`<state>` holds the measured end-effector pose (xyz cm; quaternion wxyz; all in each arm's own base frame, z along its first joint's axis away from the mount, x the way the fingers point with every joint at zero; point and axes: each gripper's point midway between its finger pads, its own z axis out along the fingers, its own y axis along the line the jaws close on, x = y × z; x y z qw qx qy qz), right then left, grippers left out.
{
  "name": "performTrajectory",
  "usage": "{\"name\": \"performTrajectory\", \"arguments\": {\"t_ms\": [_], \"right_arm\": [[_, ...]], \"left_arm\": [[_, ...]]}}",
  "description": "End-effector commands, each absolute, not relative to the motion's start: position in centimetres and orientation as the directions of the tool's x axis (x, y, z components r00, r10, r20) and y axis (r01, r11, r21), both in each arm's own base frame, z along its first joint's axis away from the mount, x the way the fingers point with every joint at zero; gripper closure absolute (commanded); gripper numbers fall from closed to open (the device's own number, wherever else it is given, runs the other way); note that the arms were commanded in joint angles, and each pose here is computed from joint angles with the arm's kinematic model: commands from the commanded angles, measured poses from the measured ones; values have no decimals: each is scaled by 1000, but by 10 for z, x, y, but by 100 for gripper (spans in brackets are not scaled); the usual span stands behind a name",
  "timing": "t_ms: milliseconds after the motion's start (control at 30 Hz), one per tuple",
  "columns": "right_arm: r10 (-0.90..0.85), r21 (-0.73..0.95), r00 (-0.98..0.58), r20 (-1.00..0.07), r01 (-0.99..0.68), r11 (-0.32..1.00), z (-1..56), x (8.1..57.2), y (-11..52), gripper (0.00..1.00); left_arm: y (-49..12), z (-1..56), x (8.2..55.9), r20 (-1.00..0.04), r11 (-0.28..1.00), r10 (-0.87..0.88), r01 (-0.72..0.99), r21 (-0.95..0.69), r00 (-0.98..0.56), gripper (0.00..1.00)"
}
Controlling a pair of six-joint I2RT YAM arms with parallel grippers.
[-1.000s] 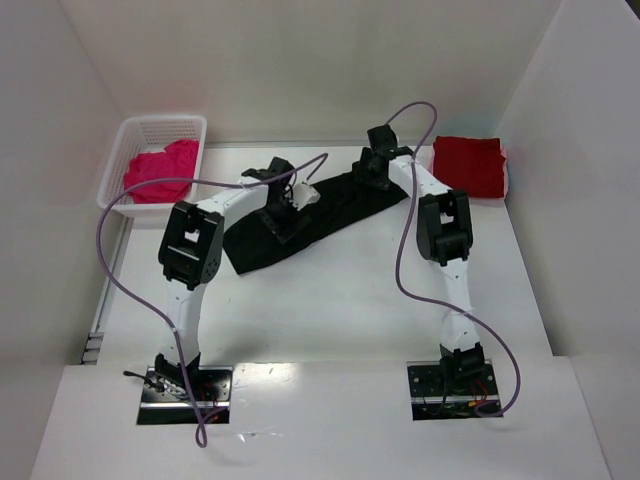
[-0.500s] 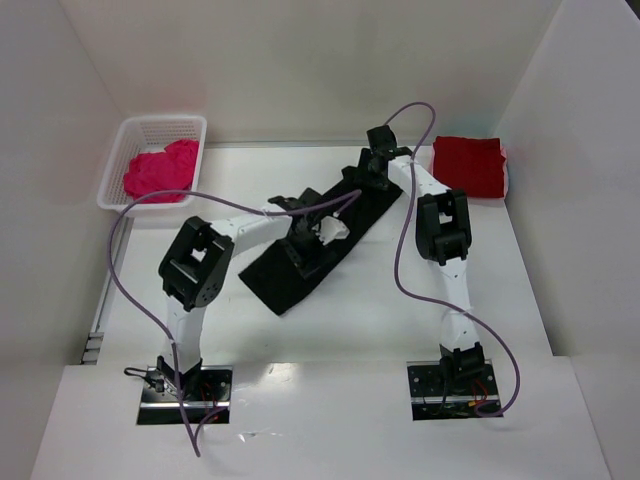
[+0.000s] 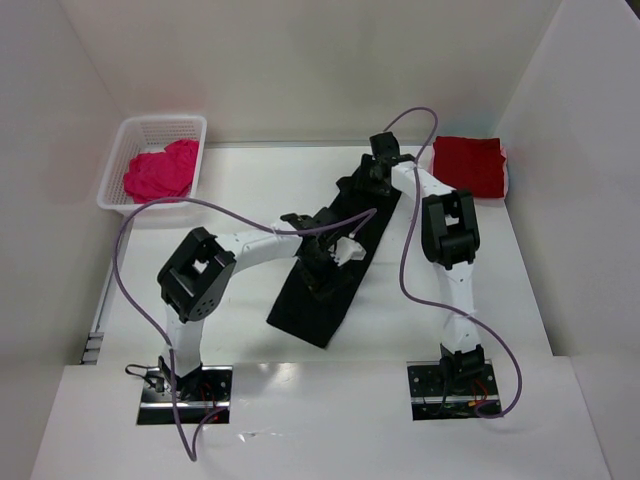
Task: Fold and stack the t-shirts
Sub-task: Rotate the tshirt 90 degrees
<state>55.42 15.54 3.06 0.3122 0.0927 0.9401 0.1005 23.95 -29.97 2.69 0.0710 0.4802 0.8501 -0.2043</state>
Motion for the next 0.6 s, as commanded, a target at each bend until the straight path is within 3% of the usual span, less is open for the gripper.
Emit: {"name": "performTrajectory", "arguments": {"t_ms": [0,333,433,567], "right_arm": [[235,258,-732,-640,83,963,69,563,152,41],[238,286,-721,-652,57,957,79,566,158,42],[229,283,-712,-663,45,958,86,567,157,42],[241,292,-631,-737,24,956,149,562,152,40]], "left_arm": [[-300,9,169,-147,440,820,773,-457,-553,0],[-301,10,157,-124,485,818,788,-379,-562,0],[-301,25,170,-198,514,787,799,-313,-584,0],[-316,73,204,-418,573,681,793,-206,-601,0]]}}
